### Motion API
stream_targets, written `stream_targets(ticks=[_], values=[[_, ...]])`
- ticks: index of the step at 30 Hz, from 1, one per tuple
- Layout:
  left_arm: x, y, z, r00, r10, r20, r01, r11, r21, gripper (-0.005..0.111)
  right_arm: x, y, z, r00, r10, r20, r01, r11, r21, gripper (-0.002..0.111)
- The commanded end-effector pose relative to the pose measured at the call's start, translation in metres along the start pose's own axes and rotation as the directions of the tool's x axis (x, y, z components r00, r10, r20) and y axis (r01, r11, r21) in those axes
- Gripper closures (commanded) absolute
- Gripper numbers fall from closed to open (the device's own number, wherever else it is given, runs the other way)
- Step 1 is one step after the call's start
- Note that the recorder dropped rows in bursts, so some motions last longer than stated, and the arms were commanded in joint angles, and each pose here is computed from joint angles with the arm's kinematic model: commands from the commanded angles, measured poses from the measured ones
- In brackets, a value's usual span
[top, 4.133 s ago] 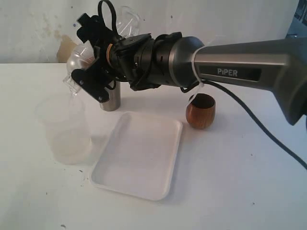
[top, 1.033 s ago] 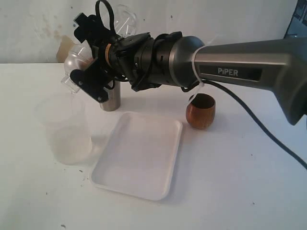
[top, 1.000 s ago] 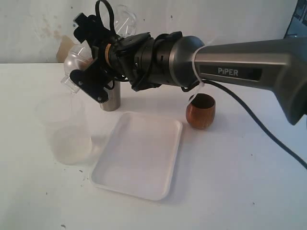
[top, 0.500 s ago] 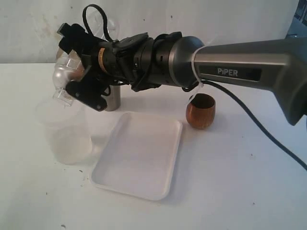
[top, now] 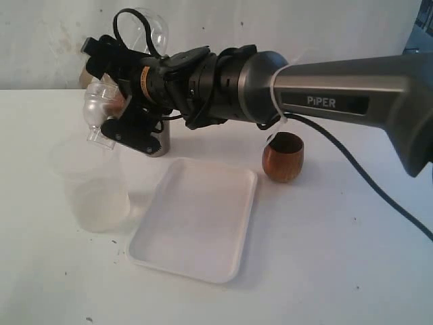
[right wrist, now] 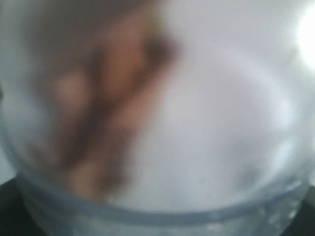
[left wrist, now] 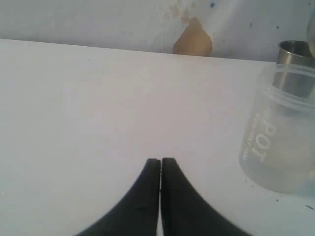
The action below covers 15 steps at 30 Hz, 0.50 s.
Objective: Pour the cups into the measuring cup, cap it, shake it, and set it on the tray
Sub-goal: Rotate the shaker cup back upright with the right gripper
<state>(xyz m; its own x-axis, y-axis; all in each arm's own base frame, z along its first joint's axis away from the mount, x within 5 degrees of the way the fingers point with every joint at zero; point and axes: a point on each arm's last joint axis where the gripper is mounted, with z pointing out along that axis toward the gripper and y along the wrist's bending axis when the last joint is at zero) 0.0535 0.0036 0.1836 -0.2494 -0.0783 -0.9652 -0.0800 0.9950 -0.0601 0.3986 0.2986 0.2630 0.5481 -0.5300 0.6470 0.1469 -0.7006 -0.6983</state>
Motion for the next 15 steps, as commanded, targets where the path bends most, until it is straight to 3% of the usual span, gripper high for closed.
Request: stream_targets(ticks=[1, 15], values=[[0.001, 0.000, 0.000, 1.000, 0.001, 0.007, -0.001, 1.000, 0.004, 0.106, 0.010, -0.008, -0.006, 0.999, -0.011, -0.035, 0.012, 1.000, 0.015, 0.108], [0.001, 0.000, 0.000, 1.000, 0.001, 0.007, -0.001, 1.000, 0.004, 0.106, 0.026, -0.027, -0.006, 0.997, 0.002, -0.080, 0.004, 0.997, 0.074, 0.108]])
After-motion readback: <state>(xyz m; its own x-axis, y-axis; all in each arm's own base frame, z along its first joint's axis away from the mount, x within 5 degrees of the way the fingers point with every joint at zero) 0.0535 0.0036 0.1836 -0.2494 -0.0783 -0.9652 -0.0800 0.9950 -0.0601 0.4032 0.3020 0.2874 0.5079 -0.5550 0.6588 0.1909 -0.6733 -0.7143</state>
